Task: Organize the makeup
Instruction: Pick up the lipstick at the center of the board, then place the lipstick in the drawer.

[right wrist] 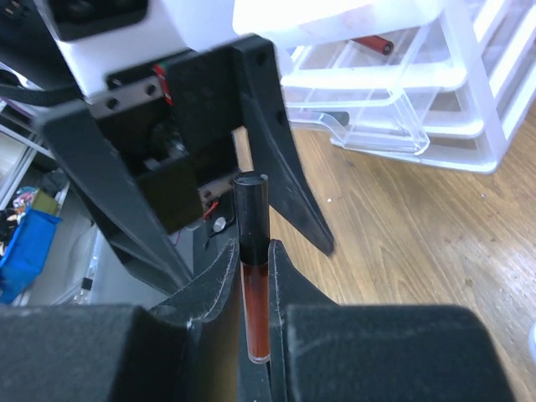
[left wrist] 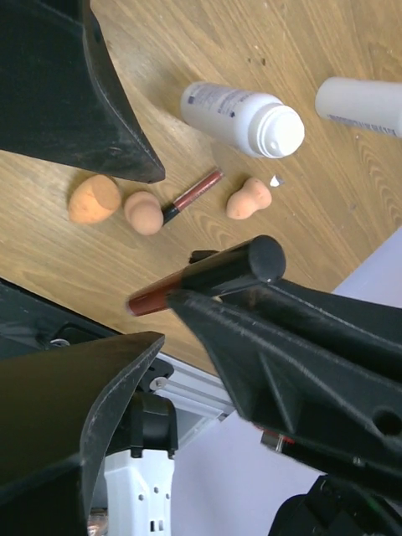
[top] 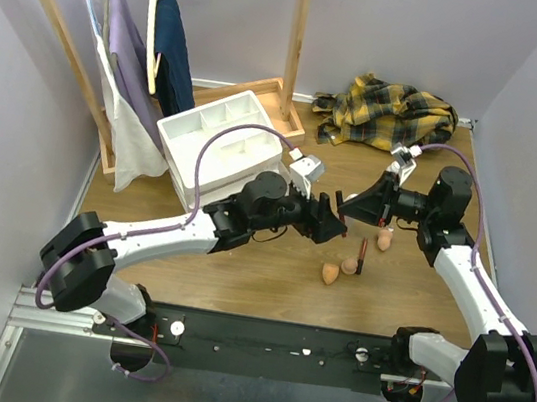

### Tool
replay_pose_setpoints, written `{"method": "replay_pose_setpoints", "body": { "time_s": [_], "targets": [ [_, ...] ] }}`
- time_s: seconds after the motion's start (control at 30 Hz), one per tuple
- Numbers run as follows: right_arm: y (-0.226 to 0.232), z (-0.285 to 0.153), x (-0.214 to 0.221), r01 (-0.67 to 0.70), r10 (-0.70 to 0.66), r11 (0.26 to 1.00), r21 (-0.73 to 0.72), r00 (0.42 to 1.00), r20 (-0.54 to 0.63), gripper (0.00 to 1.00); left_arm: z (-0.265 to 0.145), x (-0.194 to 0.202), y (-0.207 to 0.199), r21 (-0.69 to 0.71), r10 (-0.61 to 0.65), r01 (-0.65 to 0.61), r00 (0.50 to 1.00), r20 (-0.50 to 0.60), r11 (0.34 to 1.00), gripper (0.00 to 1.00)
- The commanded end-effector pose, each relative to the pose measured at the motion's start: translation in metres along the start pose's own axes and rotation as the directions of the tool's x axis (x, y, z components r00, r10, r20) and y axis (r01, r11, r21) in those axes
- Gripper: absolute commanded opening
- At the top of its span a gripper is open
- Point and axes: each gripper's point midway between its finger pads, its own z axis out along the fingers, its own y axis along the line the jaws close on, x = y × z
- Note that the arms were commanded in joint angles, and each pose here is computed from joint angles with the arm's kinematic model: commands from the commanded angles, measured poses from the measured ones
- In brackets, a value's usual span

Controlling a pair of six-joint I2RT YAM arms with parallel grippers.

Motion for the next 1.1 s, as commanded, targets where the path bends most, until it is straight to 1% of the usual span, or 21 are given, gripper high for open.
{"method": "replay_pose_setpoints", "body": {
  "time_s": [0.0,0.17,0.2,0.27,0.3,0.37,0.4,0.5,0.53,0.6,0.63,0.7,0.73,0.8,0.83,0.87,0.93,0.97,1.03,1.07],
  "targets": [
    [0.01,-0.002,-0.001,0.028,-0.027,0.999,-0.037,1.0,0.008,0.01,0.015,-0.012,-0.012,0.036,-0.023,0.021,0.999,0.043,0.999,0.77],
    [0.01,-0.002,0.0,0.031,-0.03,0.999,-0.038,1.0,0.009,0.01,0.025,-0.01,-0.02,0.082,-0.042,0.04,0.999,0.026,0.996,0.65],
    [0.009,-0.002,0.0,0.031,-0.03,0.999,-0.036,0.999,0.01,0.0,0.026,-0.01,-0.02,0.086,-0.043,0.041,0.999,0.024,0.995,0.58],
    [0.009,-0.002,0.001,0.029,-0.029,0.999,-0.037,1.0,0.008,0.0,0.026,-0.011,-0.024,0.105,-0.042,0.04,0.999,0.025,0.994,0.5],
    [0.009,-0.002,0.001,0.031,-0.03,0.999,-0.036,0.999,0.009,0.0,0.026,-0.011,-0.025,0.107,-0.042,0.04,0.999,0.023,0.993,0.4],
    [0.008,-0.002,0.002,0.034,-0.033,0.999,-0.032,0.999,0.011,0.01,0.024,-0.012,-0.028,0.12,-0.04,0.037,0.999,0.024,0.992,0.28],
    [0.008,-0.002,0.002,0.035,-0.035,0.999,-0.03,0.999,0.012,0.01,0.024,-0.011,-0.028,0.123,-0.039,0.036,0.999,0.02,0.992,0.16],
    [0.008,-0.002,0.002,0.042,-0.042,0.999,-0.026,0.999,0.01,0.04,0.019,-0.01,-0.029,0.124,-0.036,0.033,0.999,0.018,0.992,0.0],
    [0.007,-0.002,0.002,0.04,-0.04,0.999,-0.022,0.999,0.01,0.13,0.016,-0.012,-0.03,0.126,-0.032,0.029,0.999,0.024,0.992,0.0],
    [0.008,-0.003,0.0,0.046,-0.046,0.999,-0.023,0.999,0.011,0.25,0.011,-0.007,-0.027,0.113,-0.024,0.023,1.0,0.014,0.993,0.0],
    [0.008,-0.003,0.001,0.038,-0.038,0.999,-0.021,0.999,0.007,0.39,0.009,-0.006,-0.025,0.108,-0.021,0.019,1.0,0.013,0.994,0.0],
    [0.008,-0.003,-0.002,0.086,-0.086,0.996,-0.015,0.996,0.004,0.52,-0.001,-0.003,-0.022,0.092,-0.01,0.009,1.0,0.006,0.996,0.0],
    [0.007,-0.004,0.002,0.065,-0.065,0.998,-0.007,0.998,-0.008,0.64,-0.005,-0.002,-0.02,0.075,0.008,-0.009,1.0,0.007,0.997,0.0],
    [0.008,-0.005,-0.002,0.142,-0.142,0.99,0.001,0.99,-0.011,0.73,-0.019,0.0,-0.015,0.042,0.03,-0.03,1.0,-0.007,0.999,0.0],
    [0.008,-0.006,0.001,0.129,-0.129,0.992,0.008,0.991,-0.024,0.8,-0.023,-0.001,-0.011,0.014,0.054,-0.054,0.999,-0.003,0.998,0.0],
    [0.007,-0.007,-0.001,0.197,-0.196,0.98,0.008,0.98,-0.026,0.83,-0.035,0.001,-0.008,-0.008,0.066,-0.066,0.998,-0.015,0.998,0.0],
    [0.009,-0.01,0.003,0.201,-0.2,0.979,0.021,0.979,-0.05,0.87,-0.047,0.002,-0.002,-0.047,0.087,-0.088,0.996,-0.023,0.995,0.0],
    [0.007,-0.012,0.002,0.268,-0.266,0.963,0.023,0.962,-0.054,0.88,-0.06,0.002,0.005,-0.089,0.114,-0.117,0.993,-0.035,0.989,0.0],
    [0.007,-0.015,0.004,0.269,-0.267,0.963,0.026,0.962,-0.063,0.88,-0.073,0.002,0.012,-0.136,0.137,-0.143,0.989,-0.052,0.98,0.0],
    [0.007,-0.016,0.005,0.272,-0.27,0.962,0.026,0.961,-0.063,0.88,-0.086,0.001,0.019,-0.179,0.155,-0.165,0.986,-0.068,0.97,0.0]
  ]
}}
